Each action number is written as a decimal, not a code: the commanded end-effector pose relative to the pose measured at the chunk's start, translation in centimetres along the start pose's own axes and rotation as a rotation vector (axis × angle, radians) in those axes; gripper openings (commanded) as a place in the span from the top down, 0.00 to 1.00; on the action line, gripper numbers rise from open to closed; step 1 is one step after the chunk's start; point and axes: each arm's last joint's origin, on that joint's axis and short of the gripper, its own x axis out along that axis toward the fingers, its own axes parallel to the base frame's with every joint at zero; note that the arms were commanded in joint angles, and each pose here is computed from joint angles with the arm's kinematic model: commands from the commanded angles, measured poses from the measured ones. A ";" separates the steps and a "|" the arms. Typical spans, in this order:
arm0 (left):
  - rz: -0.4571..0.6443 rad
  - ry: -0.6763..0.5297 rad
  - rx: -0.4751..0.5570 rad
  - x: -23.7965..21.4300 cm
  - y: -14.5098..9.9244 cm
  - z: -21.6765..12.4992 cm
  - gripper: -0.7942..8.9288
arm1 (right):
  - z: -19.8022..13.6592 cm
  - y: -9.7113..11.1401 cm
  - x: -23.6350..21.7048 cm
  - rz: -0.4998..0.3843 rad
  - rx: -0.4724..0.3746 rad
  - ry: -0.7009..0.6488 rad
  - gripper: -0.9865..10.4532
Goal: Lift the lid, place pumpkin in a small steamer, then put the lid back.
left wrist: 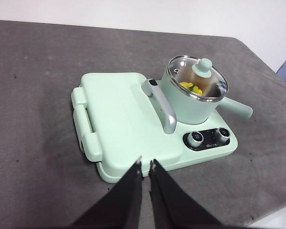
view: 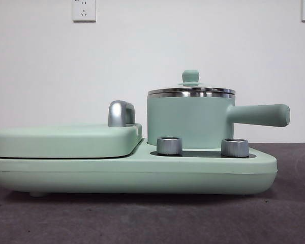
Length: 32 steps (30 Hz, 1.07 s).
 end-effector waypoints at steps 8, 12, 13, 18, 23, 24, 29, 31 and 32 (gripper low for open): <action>-0.009 -0.009 -0.010 0.0 -0.1 0.3 0.89 | 0.4 0.2 -0.1 0.014 -0.022 -0.032 0.90; 0.005 -0.015 -0.017 0.7 -0.1 0.0 0.89 | 0.4 0.2 -0.1 0.014 -0.022 -0.031 0.90; 0.030 -0.024 -0.028 1.1 -0.2 -0.2 0.89 | 0.4 0.2 -0.1 0.013 -0.022 -0.031 0.90; 0.232 -0.065 -0.098 5.5 0.6 -1.9 0.89 | 0.4 0.2 -0.1 0.014 -0.022 -0.031 0.90; 0.394 -0.241 -0.152 9.0 2.8 -3.8 0.89 | 0.4 0.2 -0.1 0.014 -0.022 -0.031 0.90; 0.413 -0.281 -0.159 9.6 3.2 -4.2 0.89 | 0.4 0.2 -0.1 0.014 -0.022 -0.031 0.90; 0.516 -0.413 -0.107 12.6 6.0 -7.7 0.89 | 0.4 0.2 -0.1 0.014 -0.022 -0.031 0.90; 0.547 -0.418 -0.083 13.6 6.9 -9.4 0.89 | 0.4 0.2 -0.1 0.014 -0.022 -0.031 0.90; 0.560 -0.405 -0.076 14.0 7.3 -10.3 0.89 | 0.4 0.2 -0.1 0.014 -0.022 -0.031 0.90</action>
